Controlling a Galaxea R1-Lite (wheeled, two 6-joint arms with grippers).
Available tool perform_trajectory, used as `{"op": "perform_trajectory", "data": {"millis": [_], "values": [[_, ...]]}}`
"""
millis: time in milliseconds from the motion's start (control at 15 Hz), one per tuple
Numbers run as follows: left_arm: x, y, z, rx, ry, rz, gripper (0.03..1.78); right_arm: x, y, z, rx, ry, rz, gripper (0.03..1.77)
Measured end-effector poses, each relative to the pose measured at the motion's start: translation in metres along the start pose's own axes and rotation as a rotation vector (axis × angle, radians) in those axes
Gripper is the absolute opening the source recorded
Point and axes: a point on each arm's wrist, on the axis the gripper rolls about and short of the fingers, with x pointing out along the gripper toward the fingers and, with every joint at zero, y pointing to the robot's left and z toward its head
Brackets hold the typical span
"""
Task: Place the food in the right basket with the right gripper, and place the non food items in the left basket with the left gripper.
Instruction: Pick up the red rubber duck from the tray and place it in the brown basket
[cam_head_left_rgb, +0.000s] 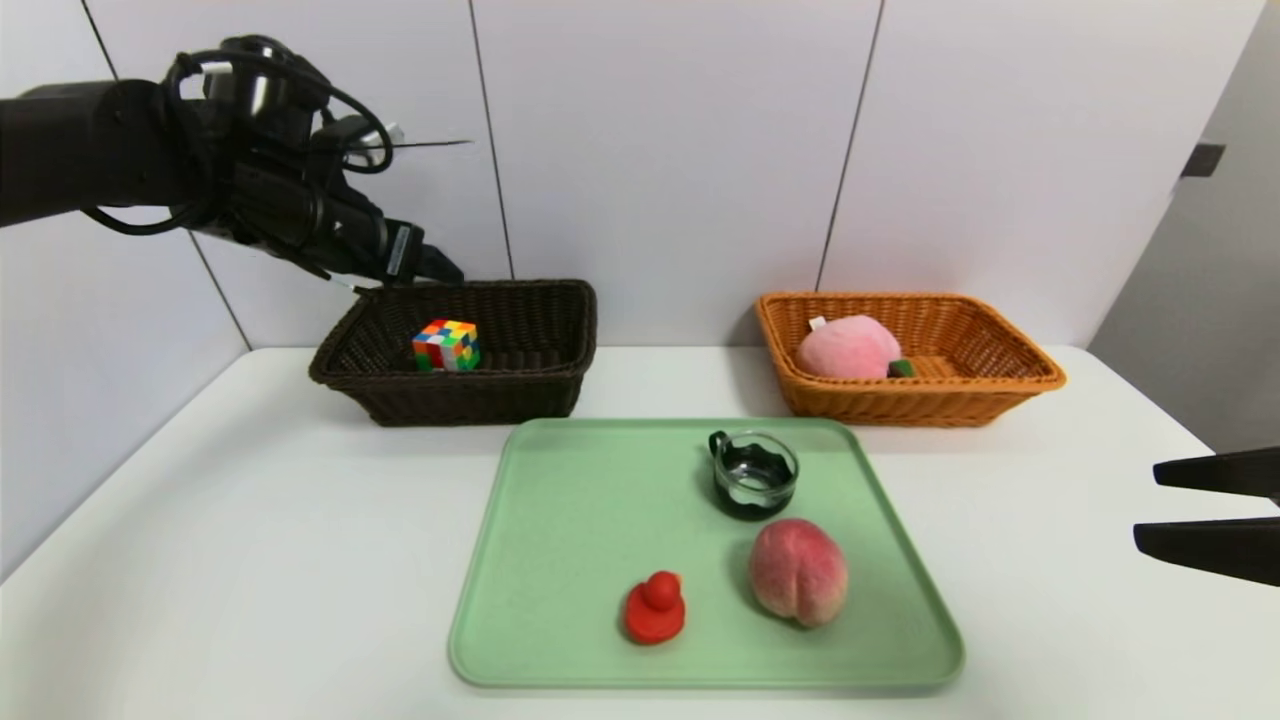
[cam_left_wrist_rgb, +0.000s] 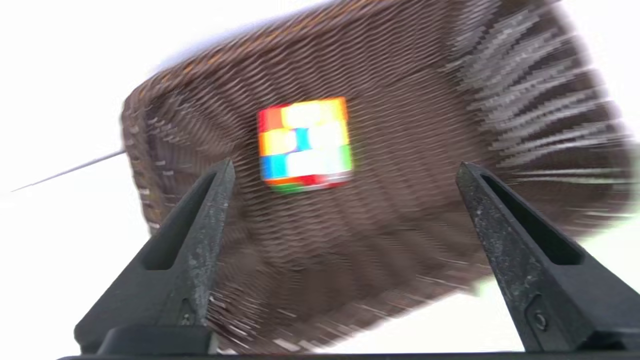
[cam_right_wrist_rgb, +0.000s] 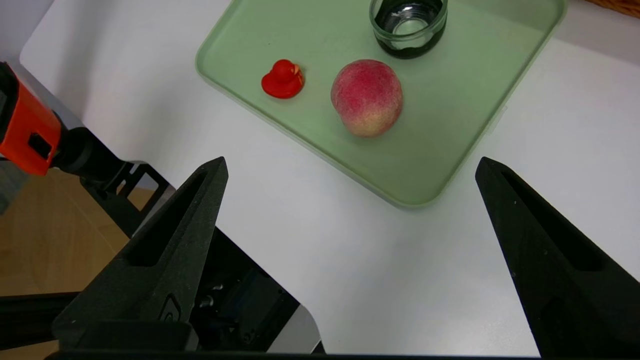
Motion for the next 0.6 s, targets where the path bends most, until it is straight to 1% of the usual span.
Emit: {"op": "perform_trajectory", "data": {"millis": [200, 333, 533, 600], "values": [[-0.035, -0.039, 0.006, -0.004, 0.010, -0.085, 1.63, 0.001, 0.000, -0.002, 0.001, 0.003, 0.001, 1.71], [-0.054, -0.065, 0.007, -0.029, 0.025, -0.148, 1.64, 0.001, 0.000, -0.002, 0.000, 0.002, 0.002, 1.71], [-0.074, -0.098, 0.004, -0.068, 0.055, -0.231, 1.66, 0.001, -0.001, -0.002, -0.002, -0.001, 0.002, 1.71], [-0.078, -0.108, 0.001, -0.064, 0.064, -0.245, 1.67, 0.001, -0.001, -0.002, -0.002, -0.001, 0.002, 1.71]]}}
